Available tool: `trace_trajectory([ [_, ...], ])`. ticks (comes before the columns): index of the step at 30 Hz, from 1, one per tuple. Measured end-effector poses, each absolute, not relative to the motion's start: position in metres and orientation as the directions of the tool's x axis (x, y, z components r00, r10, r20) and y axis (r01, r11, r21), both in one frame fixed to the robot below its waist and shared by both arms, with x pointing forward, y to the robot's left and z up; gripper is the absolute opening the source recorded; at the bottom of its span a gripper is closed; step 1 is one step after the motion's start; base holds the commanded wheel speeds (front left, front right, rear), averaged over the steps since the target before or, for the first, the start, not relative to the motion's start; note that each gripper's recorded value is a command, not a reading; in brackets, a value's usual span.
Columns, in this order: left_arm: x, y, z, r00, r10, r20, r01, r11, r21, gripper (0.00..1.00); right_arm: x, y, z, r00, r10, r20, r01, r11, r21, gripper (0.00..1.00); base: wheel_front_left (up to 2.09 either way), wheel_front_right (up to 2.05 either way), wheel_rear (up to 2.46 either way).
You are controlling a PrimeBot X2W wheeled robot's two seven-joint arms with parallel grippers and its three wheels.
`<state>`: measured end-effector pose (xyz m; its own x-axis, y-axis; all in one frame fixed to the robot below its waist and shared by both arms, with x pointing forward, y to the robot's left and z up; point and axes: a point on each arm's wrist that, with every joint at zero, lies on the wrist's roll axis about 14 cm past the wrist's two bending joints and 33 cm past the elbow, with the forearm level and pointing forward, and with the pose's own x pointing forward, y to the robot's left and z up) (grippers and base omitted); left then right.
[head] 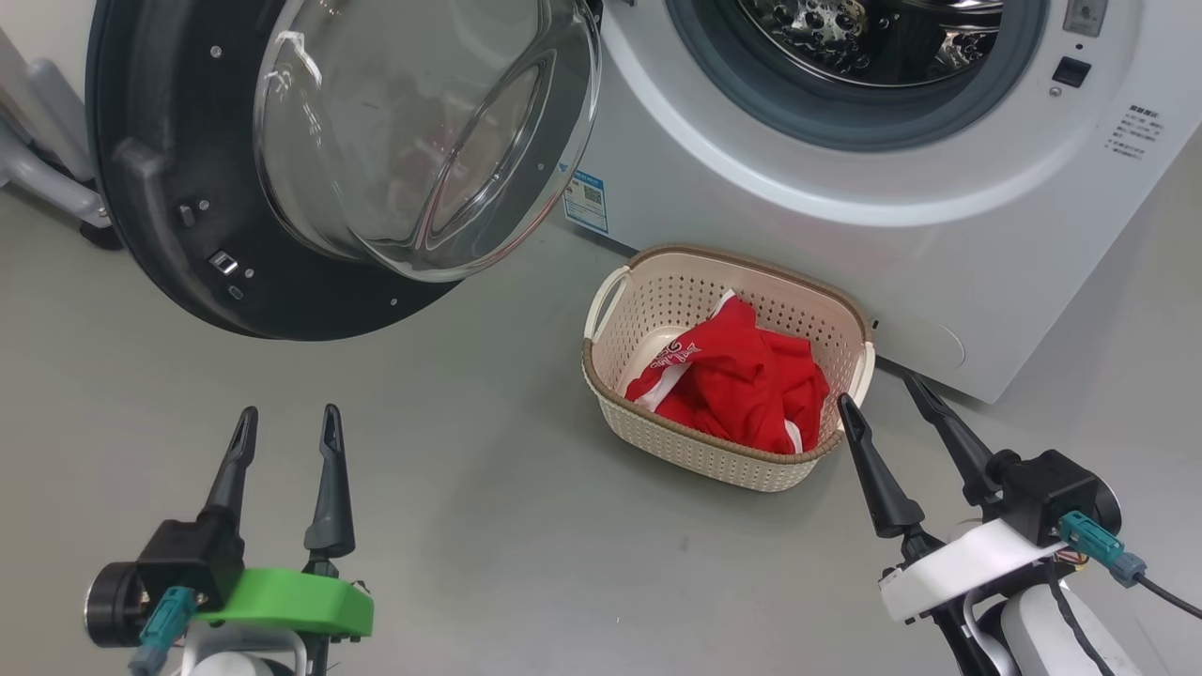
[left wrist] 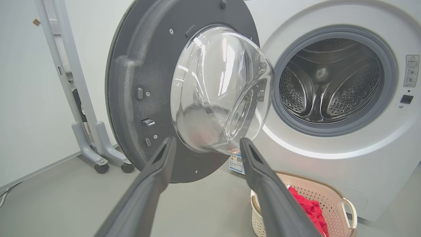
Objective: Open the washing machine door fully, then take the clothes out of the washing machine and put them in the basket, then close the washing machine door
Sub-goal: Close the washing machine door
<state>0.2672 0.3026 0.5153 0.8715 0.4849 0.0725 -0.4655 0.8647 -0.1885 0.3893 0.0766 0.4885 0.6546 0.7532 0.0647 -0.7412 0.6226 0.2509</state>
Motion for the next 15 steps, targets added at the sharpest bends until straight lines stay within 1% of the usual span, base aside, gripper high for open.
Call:
trace_trajectory([
  [2, 0.267, 0.304, 0.516, 0.87, 0.488, 0.073, -0.468, 0.863, -0.187, 1.0, 0.39, 0.076, 0.488, 0.655, 0.753, 0.064, -0.74, 0.623, 0.253, 1.0, 0.0, 0.0, 0.0],
  [3, 0.267, 0.306, 0.516, 0.867, 0.493, 0.075, -0.474, 0.861, -0.187, 0.78, 0.39, 0.076, 0.488, 0.655, 0.753, 0.064, -0.74, 0.623, 0.254, 1.0, 0.0, 0.0, 0.0],
  [5, 0.267, 0.309, 0.518, 0.862, 0.501, 0.081, -0.481, 0.857, -0.184, 0.09, 0.391, 0.076, 0.487, 0.657, 0.751, 0.063, -0.738, 0.623, 0.258, 1.0, 0.0, 0.0, 0.0],
  [6, 0.267, 0.311, 0.52, 0.859, 0.505, 0.085, -0.484, 0.856, -0.182, 0.0, 0.392, 0.076, 0.486, 0.657, 0.751, 0.063, -0.737, 0.623, 0.26, 1.0, 0.0, 0.0, 0.0],
  [11, 0.268, 0.319, 0.522, 0.848, 0.522, 0.088, -0.505, 0.847, -0.165, 0.0, 0.395, 0.077, 0.482, 0.656, 0.752, 0.062, -0.736, 0.62, 0.272, 1.0, 0.0, 0.0, 0.0],
  [15, 0.27, 0.328, 0.527, 0.849, 0.519, 0.1, -0.51, 0.854, -0.1, 0.0, 0.4, 0.073, 0.475, 0.654, 0.755, 0.045, -0.736, 0.621, 0.268, 1.0, 0.0, 0.0, 0.0],
])
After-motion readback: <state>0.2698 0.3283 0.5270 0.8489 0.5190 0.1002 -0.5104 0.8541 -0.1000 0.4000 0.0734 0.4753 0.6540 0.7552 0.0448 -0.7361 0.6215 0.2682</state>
